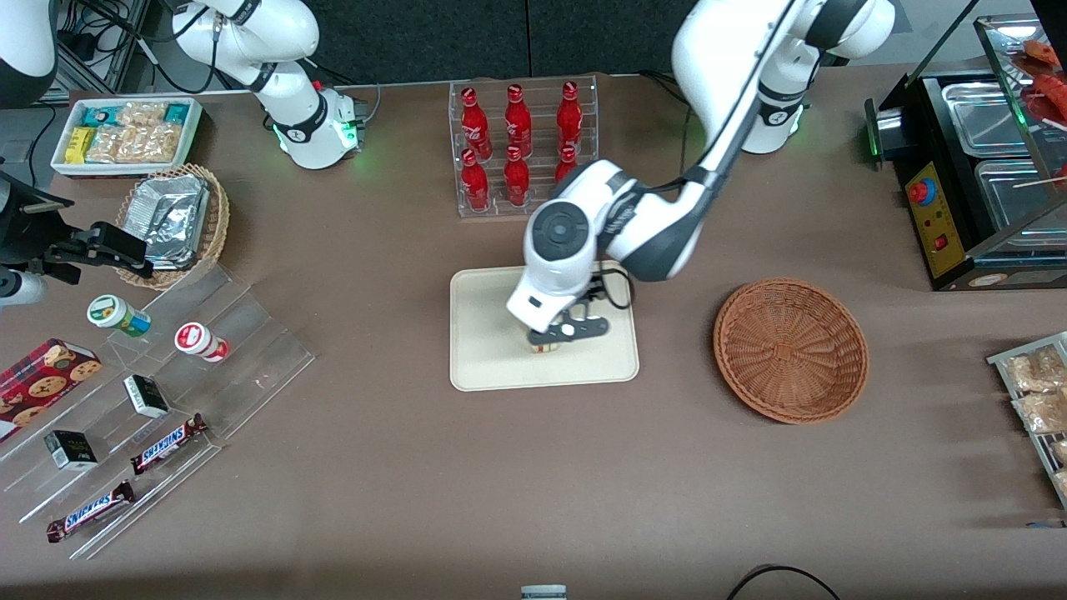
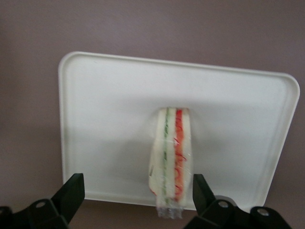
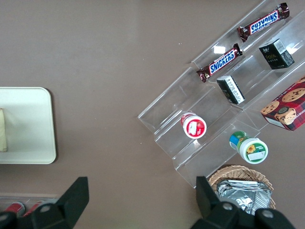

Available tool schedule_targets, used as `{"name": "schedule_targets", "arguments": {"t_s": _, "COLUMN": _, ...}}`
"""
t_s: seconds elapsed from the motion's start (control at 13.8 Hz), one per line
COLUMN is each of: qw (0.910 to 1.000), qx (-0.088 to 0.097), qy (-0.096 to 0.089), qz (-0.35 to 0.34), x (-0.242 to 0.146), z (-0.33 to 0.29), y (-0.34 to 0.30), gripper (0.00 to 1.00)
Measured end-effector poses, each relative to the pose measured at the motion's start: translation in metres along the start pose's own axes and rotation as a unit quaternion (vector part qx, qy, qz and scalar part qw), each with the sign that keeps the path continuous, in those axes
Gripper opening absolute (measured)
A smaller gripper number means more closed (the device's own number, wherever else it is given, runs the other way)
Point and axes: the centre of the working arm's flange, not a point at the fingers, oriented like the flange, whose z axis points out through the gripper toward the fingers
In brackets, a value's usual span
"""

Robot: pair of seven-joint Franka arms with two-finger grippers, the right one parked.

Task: Place sandwich from basket to tray

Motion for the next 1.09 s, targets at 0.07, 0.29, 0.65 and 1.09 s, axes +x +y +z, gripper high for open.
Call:
{"name": "schedule_targets", "arguments": {"t_s": 0.07, "qw": 0.9999, "qx": 0.000, "qy": 0.000, "qz": -0.013, "x": 0.014, "z": -0.008, "y": -0.015, "gripper": 1.00}}
{"name": "schedule_targets", "arguments": {"t_s": 0.29, "qw": 0.9990, "qx": -0.006, "qy": 0.004, "qz": -0.045, "x": 0.060, "z": -0.026, "y": -0.064, "gripper": 1.00}}
{"name": "schedule_targets", "arguments": {"t_s": 0.65, "qw": 0.9996, "qx": 0.007, "qy": -0.022, "qz": -0.019, "x": 0.106, "z": -0.057, "y": -0.150, "gripper": 1.00}}
{"name": "schedule_targets", "arguments": {"t_s": 1.09, "qw": 0.9962, "qx": 0.000, "qy": -0.039, "qz": 0.077, "x": 0.123, "z": -0.119, "y": -0.269, "gripper": 1.00}}
